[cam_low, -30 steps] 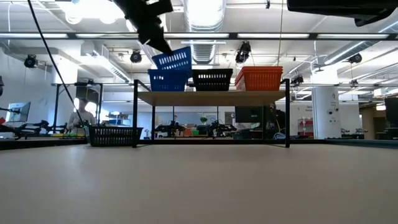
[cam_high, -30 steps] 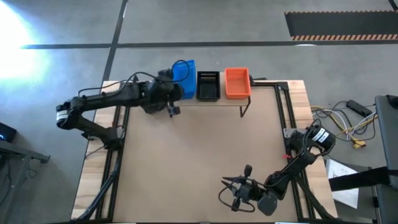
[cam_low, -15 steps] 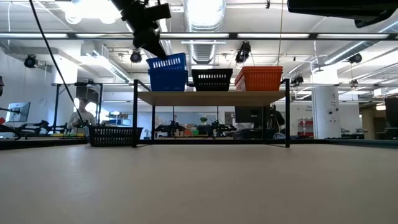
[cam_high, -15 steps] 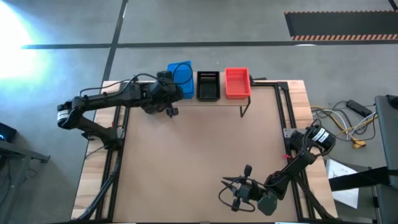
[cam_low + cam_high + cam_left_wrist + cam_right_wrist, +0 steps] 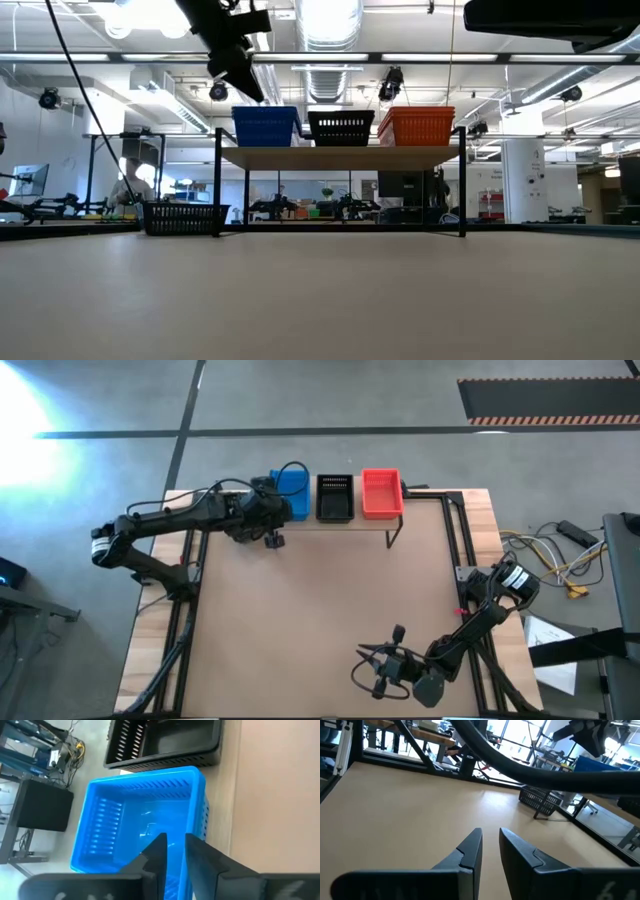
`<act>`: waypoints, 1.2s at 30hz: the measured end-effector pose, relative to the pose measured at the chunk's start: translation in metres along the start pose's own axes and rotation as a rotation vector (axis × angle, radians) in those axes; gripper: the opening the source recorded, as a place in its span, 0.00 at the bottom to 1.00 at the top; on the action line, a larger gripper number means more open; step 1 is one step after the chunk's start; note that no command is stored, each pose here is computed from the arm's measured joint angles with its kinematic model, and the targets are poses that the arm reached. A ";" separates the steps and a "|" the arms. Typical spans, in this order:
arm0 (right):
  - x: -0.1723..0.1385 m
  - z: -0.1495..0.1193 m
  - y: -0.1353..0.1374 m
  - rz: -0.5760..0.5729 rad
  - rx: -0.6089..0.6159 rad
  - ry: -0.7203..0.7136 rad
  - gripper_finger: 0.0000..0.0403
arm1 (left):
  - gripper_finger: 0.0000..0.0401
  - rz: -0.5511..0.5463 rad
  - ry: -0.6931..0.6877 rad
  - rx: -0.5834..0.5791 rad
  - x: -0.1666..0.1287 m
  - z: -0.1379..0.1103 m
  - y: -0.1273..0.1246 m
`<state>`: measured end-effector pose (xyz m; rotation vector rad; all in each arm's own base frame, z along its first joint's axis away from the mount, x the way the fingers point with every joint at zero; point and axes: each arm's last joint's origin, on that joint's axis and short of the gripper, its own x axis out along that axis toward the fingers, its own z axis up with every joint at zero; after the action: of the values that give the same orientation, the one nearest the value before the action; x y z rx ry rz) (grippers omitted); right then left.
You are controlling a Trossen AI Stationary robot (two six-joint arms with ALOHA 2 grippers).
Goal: Stack baskets on shelf by color
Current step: Stack the black basket on the black basket on the shelf
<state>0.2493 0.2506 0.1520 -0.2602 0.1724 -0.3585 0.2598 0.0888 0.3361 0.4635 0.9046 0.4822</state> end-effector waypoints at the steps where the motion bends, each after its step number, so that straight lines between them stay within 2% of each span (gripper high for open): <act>1: 0.000 0.000 0.000 0.000 0.001 0.000 0.15 | 0.14 0.005 0.001 -0.003 0.000 0.000 0.000; 9: 0.000 0.000 0.000 0.000 0.002 0.000 0.15 | 0.15 0.032 -0.009 -0.009 -0.006 0.004 0.005; 14: 0.000 0.000 0.000 0.000 0.002 0.000 0.15 | 0.15 0.183 0.047 -0.010 -0.030 -0.002 0.013; 17: 0.001 0.000 0.000 -0.002 0.009 0.002 0.15 | 0.15 0.208 0.118 -0.044 -0.044 -0.016 0.014; 23: 0.003 -0.002 -0.002 -0.011 0.031 0.010 0.15 | 0.15 0.119 0.345 -0.190 -0.056 -0.054 0.014; 27: 0.005 -0.002 -0.002 -0.015 0.031 0.012 0.15 | 0.15 -0.042 0.462 -0.212 -0.041 -0.077 0.006; 30: 0.005 -0.002 -0.003 -0.017 0.030 0.013 0.15 | 0.15 -0.132 0.550 -0.173 -0.021 -0.093 -0.003; 36: 0.006 -0.002 -0.003 -0.018 0.027 0.014 0.15 | 0.15 -0.204 0.681 -0.040 0.029 -0.128 -0.020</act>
<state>0.2533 0.2455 0.1501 -0.2322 0.1788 -0.3803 0.1732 0.1122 0.2381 0.1585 1.5761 0.4753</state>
